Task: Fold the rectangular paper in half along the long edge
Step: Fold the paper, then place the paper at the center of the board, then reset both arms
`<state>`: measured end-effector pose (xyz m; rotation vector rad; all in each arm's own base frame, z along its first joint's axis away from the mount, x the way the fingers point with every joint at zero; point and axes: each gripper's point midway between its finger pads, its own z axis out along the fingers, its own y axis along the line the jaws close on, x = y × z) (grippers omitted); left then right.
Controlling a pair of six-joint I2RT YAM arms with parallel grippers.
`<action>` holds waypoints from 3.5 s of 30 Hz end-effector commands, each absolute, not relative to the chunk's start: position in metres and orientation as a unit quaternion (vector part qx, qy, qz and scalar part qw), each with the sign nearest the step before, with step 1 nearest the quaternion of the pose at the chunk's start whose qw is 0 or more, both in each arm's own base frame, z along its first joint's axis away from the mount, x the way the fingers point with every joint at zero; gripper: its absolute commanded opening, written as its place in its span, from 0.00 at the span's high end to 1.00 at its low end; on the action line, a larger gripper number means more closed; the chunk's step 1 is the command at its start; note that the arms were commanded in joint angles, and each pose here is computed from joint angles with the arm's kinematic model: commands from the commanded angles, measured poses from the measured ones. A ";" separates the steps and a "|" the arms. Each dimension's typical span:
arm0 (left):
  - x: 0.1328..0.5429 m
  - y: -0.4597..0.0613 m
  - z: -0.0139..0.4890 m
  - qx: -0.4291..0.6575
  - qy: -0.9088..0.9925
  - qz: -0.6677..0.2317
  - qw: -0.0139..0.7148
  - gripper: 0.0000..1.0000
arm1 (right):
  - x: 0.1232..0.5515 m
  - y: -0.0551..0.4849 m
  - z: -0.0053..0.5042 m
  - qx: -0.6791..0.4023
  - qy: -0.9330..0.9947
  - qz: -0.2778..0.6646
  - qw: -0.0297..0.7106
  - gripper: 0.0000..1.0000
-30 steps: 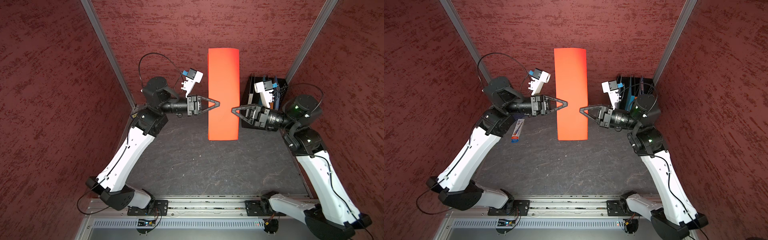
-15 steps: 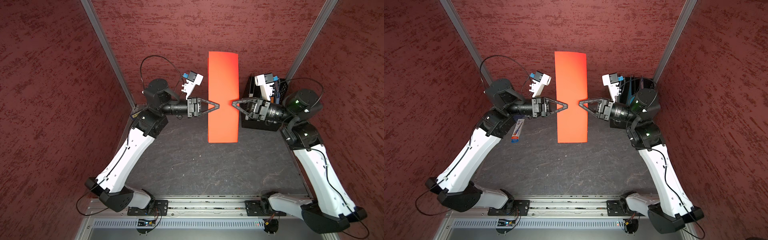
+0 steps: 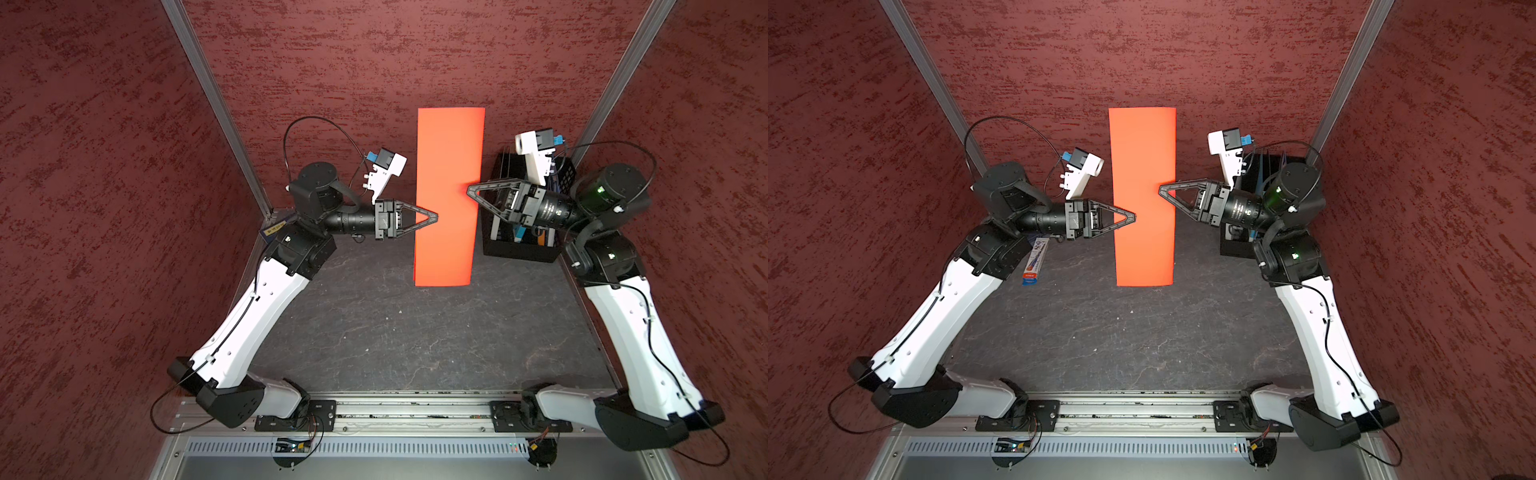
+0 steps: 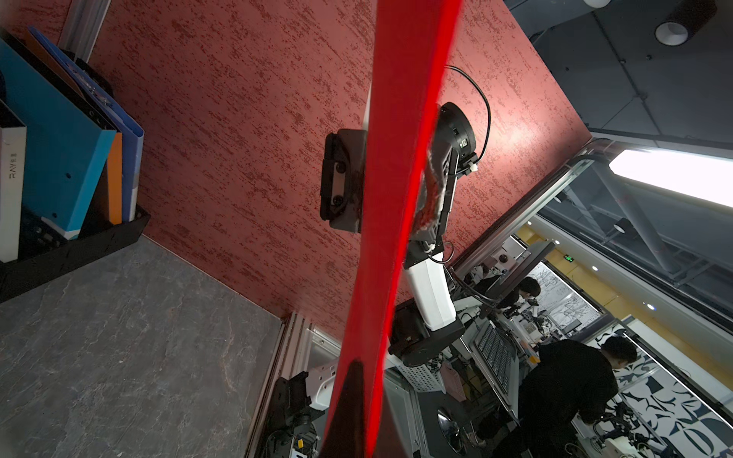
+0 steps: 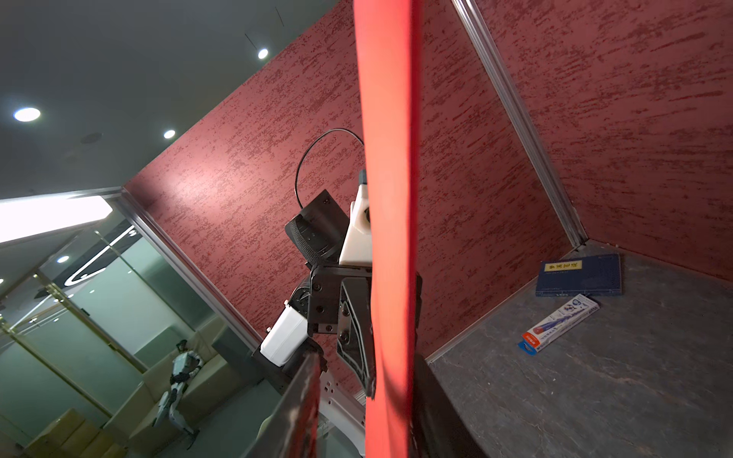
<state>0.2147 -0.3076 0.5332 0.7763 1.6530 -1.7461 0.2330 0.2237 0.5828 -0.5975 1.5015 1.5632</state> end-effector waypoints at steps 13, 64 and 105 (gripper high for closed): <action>0.210 -0.304 0.536 0.305 0.615 -0.657 0.312 1.00 | 0.231 0.217 0.585 -0.240 0.599 0.612 0.458 1.00; 0.229 -0.085 0.448 -0.097 0.771 -0.382 0.501 0.00 | 0.349 0.311 0.136 -0.294 0.798 -0.448 0.277 1.00; 0.294 -0.047 0.318 -0.030 0.812 -0.246 0.529 0.00 | 0.314 0.167 0.310 -0.104 0.815 -0.091 0.563 0.01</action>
